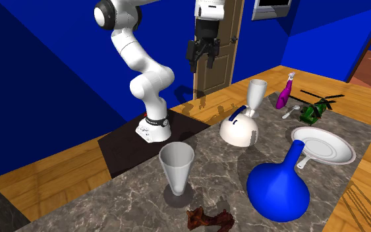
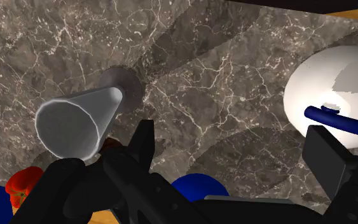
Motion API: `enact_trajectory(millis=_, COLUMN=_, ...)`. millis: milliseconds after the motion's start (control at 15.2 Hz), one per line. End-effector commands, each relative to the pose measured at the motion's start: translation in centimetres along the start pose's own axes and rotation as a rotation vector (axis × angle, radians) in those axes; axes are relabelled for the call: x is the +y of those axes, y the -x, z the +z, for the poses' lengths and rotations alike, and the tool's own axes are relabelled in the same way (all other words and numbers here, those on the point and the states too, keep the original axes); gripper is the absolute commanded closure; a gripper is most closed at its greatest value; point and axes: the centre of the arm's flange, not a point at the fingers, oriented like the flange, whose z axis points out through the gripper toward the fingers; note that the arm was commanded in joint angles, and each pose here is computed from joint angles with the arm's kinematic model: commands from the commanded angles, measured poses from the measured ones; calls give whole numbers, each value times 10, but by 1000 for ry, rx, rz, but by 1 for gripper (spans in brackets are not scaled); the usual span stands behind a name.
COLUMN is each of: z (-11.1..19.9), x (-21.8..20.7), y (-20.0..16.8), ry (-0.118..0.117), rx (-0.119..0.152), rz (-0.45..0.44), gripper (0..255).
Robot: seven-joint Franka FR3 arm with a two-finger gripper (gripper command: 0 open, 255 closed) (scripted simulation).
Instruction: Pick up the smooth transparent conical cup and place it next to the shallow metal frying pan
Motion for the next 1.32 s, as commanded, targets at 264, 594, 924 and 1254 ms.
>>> enact_trajectory(millis=264, z=36, x=32, y=-16, ry=15, rx=10, rz=-37, gripper=0)
enact_trajectory(millis=594, z=81, x=71, y=-38, ry=34, rx=22, rz=-84, gripper=0)
enact_trajectory(millis=924, z=124, x=111, y=-63, ry=53, rx=35, rz=-131, gripper=0)
enact_trajectory(millis=1254, z=167, x=149, y=-90, ry=72, rx=47, rz=-177, gripper=0)
